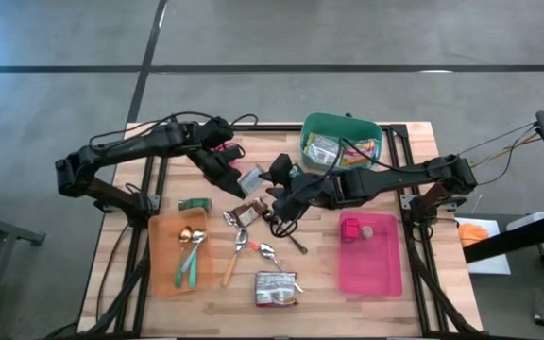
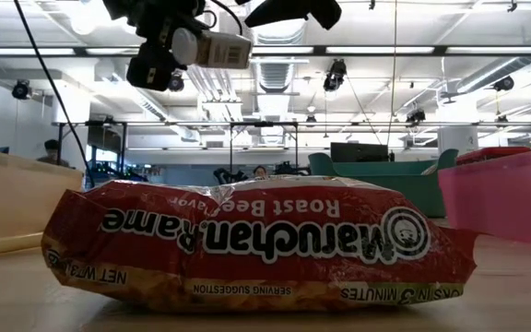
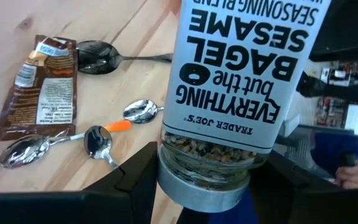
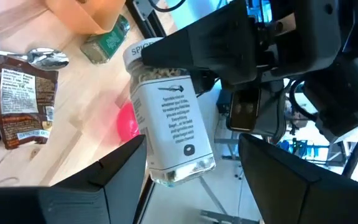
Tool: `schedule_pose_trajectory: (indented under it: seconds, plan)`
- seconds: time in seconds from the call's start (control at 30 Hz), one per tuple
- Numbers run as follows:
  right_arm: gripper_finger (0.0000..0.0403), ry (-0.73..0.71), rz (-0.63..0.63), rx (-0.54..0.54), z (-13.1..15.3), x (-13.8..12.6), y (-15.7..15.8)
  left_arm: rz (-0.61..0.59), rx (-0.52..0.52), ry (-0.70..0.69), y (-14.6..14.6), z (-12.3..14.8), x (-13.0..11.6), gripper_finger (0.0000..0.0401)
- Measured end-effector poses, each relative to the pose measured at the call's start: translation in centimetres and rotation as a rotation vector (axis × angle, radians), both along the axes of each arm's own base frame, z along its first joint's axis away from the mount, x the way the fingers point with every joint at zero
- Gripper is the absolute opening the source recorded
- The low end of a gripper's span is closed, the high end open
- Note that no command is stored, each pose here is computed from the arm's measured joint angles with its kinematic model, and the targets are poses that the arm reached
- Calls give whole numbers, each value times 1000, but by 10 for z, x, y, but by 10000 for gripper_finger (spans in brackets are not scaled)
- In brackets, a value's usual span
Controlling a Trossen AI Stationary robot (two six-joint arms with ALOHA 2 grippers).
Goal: Pick & Place Food Item
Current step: Put the white seasoning bottle into the pink bin
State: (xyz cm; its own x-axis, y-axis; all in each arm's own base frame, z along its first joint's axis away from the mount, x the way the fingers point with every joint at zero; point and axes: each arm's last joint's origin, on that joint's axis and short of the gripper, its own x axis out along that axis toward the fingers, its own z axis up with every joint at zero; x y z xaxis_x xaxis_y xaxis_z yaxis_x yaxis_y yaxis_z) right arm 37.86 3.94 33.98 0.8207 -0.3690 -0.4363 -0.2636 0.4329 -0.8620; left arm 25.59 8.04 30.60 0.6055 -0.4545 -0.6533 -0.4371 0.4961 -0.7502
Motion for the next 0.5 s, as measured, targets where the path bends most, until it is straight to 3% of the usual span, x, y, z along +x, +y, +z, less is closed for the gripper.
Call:
schedule_pose_trajectory:
  seconds: [0.2, 0.5]
  plan:
    - [252, 63, 18, -50, -16, 18, 0, 15, -3, 14, -1, 0, 0, 189]
    - [252, 102, -55, -78, -15, 45, 2, 5, 15, 86, -8, -4, -3, 189]
